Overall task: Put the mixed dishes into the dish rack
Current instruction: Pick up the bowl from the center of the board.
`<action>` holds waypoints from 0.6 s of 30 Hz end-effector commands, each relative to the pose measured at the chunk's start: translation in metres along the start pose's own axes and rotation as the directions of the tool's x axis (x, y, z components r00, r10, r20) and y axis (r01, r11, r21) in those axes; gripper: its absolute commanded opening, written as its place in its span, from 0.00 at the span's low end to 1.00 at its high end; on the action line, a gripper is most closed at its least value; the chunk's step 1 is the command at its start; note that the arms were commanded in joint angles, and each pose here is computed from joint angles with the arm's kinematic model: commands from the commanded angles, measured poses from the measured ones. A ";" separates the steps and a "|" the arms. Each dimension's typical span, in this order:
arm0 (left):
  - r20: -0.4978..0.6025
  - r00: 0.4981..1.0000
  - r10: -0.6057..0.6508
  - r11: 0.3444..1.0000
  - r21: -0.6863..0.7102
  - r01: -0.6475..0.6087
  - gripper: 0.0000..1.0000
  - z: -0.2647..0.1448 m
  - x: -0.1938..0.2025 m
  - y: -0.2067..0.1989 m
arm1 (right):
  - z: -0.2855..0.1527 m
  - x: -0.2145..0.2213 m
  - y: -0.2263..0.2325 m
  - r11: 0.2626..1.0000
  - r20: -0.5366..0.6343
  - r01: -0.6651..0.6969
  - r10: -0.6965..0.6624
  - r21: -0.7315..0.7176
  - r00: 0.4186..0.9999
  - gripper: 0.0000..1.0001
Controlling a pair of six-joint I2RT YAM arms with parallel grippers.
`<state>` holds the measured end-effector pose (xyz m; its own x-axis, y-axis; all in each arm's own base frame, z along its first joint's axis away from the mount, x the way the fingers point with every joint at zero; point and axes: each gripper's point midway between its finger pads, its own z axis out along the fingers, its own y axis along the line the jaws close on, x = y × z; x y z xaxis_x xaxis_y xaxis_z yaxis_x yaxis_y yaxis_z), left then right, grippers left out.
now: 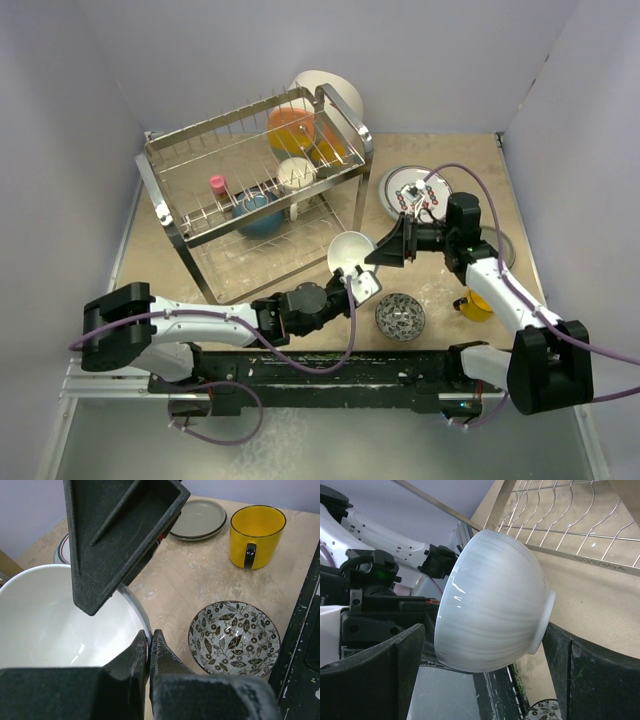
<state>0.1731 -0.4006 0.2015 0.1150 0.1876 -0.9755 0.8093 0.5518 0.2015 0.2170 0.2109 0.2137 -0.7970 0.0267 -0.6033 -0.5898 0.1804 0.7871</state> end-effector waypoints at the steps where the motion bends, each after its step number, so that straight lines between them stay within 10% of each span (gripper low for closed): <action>1: 0.180 0.982 -0.053 0.998 -0.031 0.060 0.00 0.007 -0.060 0.010 | 0.006 -0.004 0.008 1.000 -0.016 0.014 -0.015 -0.021 1.000 0.99; 18: 0.162 0.978 -0.132 0.991 -0.009 0.135 0.00 0.016 -0.048 0.014 | 0.010 -0.006 -0.003 0.998 -0.032 -0.063 0.062 -0.015 0.998 1.00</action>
<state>0.1813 -0.4030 0.2004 0.0779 0.1495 -0.9857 0.8102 0.5666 0.1500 0.2245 0.2174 0.1957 -0.8559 0.0189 -0.5169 -0.5029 0.2028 0.8402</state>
